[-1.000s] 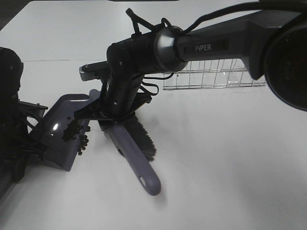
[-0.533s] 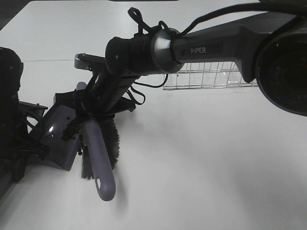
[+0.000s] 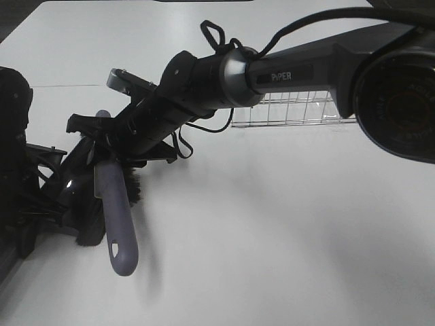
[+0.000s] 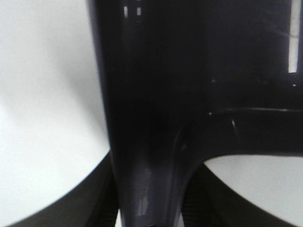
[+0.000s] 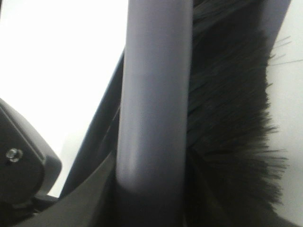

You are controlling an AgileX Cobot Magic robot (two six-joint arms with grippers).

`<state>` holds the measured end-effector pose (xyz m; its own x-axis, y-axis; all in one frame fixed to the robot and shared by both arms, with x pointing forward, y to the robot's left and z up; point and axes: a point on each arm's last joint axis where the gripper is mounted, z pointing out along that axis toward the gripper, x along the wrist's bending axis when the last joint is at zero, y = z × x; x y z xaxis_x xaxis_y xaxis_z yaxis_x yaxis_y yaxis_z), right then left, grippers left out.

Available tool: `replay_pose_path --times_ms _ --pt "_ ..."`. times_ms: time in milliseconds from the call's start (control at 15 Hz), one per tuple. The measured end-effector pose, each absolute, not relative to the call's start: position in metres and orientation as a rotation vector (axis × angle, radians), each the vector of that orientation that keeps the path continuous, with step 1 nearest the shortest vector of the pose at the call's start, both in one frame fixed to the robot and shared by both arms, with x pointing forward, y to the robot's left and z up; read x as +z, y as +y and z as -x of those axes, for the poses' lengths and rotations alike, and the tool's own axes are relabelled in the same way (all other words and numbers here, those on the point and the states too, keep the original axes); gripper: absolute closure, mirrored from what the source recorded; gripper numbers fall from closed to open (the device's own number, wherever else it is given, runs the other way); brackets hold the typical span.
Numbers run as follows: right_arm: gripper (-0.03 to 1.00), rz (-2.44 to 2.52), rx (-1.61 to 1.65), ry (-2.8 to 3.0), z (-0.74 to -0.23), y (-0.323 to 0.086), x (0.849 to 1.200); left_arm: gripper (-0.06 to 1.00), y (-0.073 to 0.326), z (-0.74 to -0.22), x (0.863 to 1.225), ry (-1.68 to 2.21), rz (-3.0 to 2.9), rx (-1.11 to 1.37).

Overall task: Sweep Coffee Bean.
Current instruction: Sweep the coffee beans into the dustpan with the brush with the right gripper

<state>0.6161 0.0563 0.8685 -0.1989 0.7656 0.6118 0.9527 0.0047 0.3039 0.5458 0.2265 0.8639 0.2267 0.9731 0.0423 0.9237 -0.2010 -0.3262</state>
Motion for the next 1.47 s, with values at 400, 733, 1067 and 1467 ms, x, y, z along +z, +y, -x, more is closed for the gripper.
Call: replay_pose_path --times_ms 400,733,1067,1467 --pt "0.66 1.684 -0.957 -1.973 -0.653 0.003 0.889 0.61 0.227 -0.546 0.864 -1.767 2.229 0.251" --pt "0.66 1.615 -0.924 -2.301 -0.647 -0.016 0.948 0.61 0.227 -0.546 0.864 -1.767 2.23 0.25" --pt "0.66 1.696 -0.673 -2.614 -0.641 -0.047 0.98 0.61 0.226 -0.545 0.864 -1.777 2.222 0.266" --pt "0.66 1.582 -0.519 -2.758 -0.618 0.008 0.913 0.61 0.226 -0.545 0.864 -1.778 2.221 0.269"
